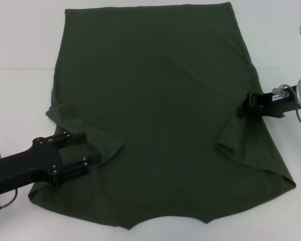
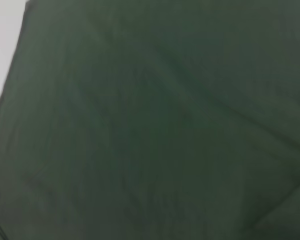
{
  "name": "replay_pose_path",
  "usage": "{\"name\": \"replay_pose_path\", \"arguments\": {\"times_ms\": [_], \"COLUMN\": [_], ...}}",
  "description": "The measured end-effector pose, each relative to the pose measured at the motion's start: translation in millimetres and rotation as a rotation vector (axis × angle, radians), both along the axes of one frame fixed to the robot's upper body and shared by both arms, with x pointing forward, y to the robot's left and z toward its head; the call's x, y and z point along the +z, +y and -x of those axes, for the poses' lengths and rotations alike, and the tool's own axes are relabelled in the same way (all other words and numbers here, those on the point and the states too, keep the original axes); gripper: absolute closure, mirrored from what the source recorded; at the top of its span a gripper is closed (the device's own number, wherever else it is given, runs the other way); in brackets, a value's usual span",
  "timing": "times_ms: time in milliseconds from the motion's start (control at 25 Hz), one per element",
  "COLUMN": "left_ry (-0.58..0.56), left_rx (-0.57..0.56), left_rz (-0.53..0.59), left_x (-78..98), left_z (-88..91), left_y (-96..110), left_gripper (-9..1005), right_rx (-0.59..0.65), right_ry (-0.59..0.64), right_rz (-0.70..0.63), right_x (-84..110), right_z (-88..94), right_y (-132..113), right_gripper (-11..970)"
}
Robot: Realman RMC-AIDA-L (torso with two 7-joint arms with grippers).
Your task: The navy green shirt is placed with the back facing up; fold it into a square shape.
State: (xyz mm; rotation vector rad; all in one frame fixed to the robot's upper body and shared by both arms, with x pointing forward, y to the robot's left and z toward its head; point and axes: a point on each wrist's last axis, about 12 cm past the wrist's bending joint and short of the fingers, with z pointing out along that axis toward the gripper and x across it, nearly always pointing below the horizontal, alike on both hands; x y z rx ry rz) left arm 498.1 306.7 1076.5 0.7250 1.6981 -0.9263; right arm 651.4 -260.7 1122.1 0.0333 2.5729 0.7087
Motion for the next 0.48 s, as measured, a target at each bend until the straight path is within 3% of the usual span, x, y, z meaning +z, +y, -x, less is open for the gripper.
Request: {"name": "replay_pose_path", "arguments": {"times_ms": [480], "left_ry": [0.015], "left_rx": [0.005], "left_rz": [0.004], "left_x": [-3.9], "left_z": [4.8], "left_y": [0], "left_gripper": [296], "right_rx": [0.113], "right_ry": [-0.028], "right_rz": [0.176], "right_x": [16.3], "right_z": [-11.3], "right_y": [19], "right_gripper": [921]}}
